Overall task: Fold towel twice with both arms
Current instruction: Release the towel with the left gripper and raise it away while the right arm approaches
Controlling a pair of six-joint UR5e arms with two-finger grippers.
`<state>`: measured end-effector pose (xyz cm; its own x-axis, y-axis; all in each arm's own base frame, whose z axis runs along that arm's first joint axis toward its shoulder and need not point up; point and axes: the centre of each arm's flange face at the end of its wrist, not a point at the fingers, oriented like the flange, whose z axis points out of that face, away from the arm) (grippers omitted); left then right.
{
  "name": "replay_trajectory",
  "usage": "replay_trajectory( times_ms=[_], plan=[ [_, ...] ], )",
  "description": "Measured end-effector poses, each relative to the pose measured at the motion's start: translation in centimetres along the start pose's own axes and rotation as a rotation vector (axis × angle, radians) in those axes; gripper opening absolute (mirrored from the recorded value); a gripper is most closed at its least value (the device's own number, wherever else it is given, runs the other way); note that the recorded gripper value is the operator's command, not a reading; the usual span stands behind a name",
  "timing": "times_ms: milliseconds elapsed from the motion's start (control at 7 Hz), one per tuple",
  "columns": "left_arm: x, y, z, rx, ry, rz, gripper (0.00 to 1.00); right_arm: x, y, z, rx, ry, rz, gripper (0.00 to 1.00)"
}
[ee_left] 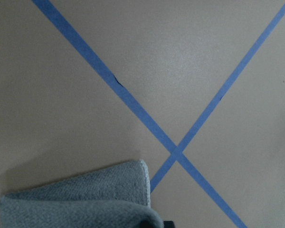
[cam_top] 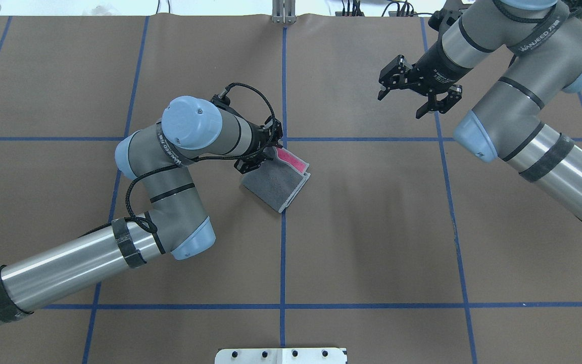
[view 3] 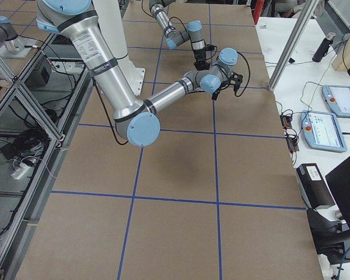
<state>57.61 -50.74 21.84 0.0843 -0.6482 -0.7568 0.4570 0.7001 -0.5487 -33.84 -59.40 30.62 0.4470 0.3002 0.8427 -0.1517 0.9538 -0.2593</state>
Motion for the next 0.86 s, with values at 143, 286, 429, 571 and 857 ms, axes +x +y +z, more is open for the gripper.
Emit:
replay_trajectory(
  times_ms=[143,286,429,571,857],
  plan=[
    [0.2,-0.7,0.0,0.010,0.001,-0.007,1.00,0.0,-0.1,0.1,0.000,0.001,0.000,1.00],
    [0.5,-1.3,-0.2,0.017,0.005,-0.011,1.00,-0.1,-0.1,0.1,0.000,0.002,0.001,1.00],
    [0.7,-1.6,-0.4,0.019,0.009,-0.012,1.00,-0.1,-0.2,0.2,-0.001,0.003,0.001,1.00],
    [0.9,-1.7,-0.5,0.019,0.014,-0.012,1.00,-0.1,-0.3,0.3,-0.001,0.004,0.002,1.00],
    [2.0,-3.0,-1.5,0.013,0.019,-0.014,1.00,-0.9,0.1,0.1,-0.006,-0.005,-0.007,0.99]
  ],
)
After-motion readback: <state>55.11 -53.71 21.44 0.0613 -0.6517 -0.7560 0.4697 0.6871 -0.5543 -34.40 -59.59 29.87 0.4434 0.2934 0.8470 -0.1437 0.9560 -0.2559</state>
